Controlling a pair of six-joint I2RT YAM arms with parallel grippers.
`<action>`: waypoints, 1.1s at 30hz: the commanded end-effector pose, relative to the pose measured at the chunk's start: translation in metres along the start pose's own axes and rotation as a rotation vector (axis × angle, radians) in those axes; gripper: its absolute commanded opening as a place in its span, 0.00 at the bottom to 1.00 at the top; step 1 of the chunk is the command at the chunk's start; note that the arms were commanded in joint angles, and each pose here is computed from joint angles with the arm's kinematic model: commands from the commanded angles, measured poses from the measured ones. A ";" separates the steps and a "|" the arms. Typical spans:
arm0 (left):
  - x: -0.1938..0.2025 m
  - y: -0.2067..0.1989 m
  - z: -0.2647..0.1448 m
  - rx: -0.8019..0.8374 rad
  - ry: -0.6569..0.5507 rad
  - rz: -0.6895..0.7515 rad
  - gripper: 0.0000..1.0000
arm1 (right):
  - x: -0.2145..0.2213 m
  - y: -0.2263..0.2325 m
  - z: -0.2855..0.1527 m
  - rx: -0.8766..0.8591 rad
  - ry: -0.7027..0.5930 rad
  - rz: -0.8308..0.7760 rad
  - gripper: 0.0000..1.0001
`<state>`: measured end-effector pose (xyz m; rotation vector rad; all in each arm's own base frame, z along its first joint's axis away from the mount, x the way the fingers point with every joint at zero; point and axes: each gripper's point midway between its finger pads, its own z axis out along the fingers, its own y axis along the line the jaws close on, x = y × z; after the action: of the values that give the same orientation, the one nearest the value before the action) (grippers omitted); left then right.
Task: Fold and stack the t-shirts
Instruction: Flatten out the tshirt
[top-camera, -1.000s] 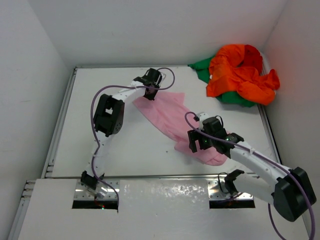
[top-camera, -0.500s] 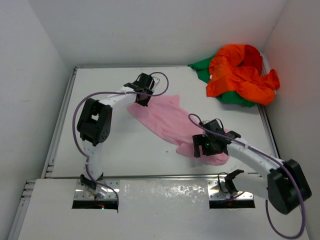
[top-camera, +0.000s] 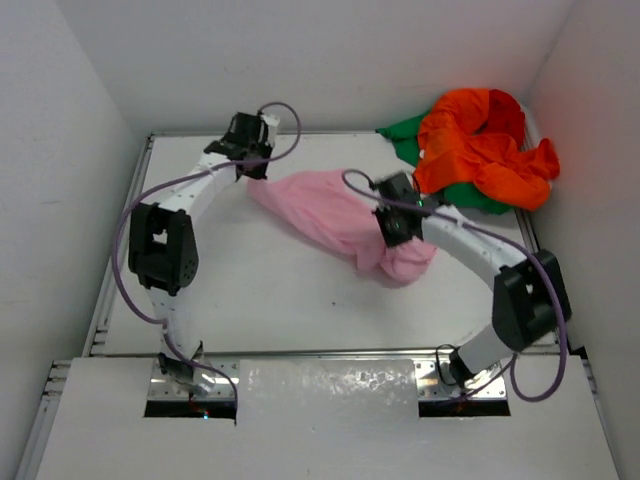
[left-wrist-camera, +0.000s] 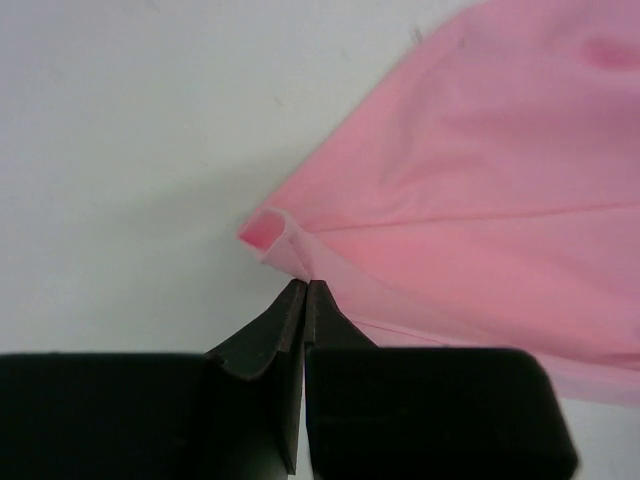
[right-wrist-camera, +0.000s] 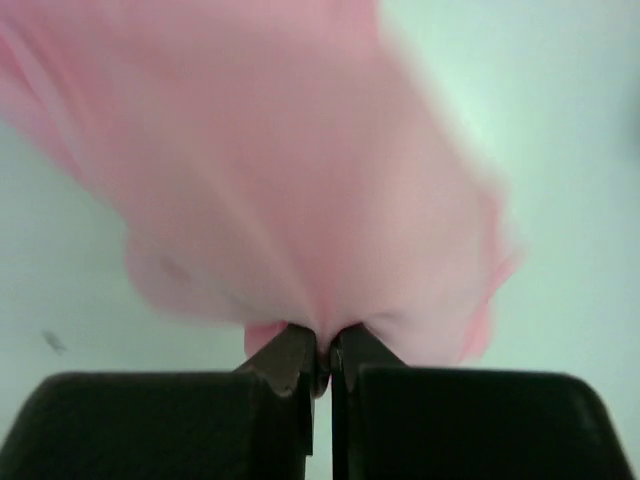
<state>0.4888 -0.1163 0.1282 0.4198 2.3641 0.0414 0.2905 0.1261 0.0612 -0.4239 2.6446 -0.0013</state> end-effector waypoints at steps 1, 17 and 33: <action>-0.101 0.054 -0.062 -0.073 -0.271 -0.059 0.00 | -0.154 -0.023 -0.061 0.081 -0.302 -0.112 0.00; -0.042 0.080 -0.169 -0.182 -0.275 0.061 0.00 | -0.127 0.004 -0.092 -0.245 -0.356 -0.232 0.15; 0.146 0.036 -0.104 -0.061 0.092 0.077 0.00 | -0.007 -0.013 -0.025 -0.121 -0.055 0.254 0.70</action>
<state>0.3165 -0.0297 0.0922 0.5121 2.5293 0.1375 0.2995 0.1226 0.0897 -0.2855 2.6337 0.2820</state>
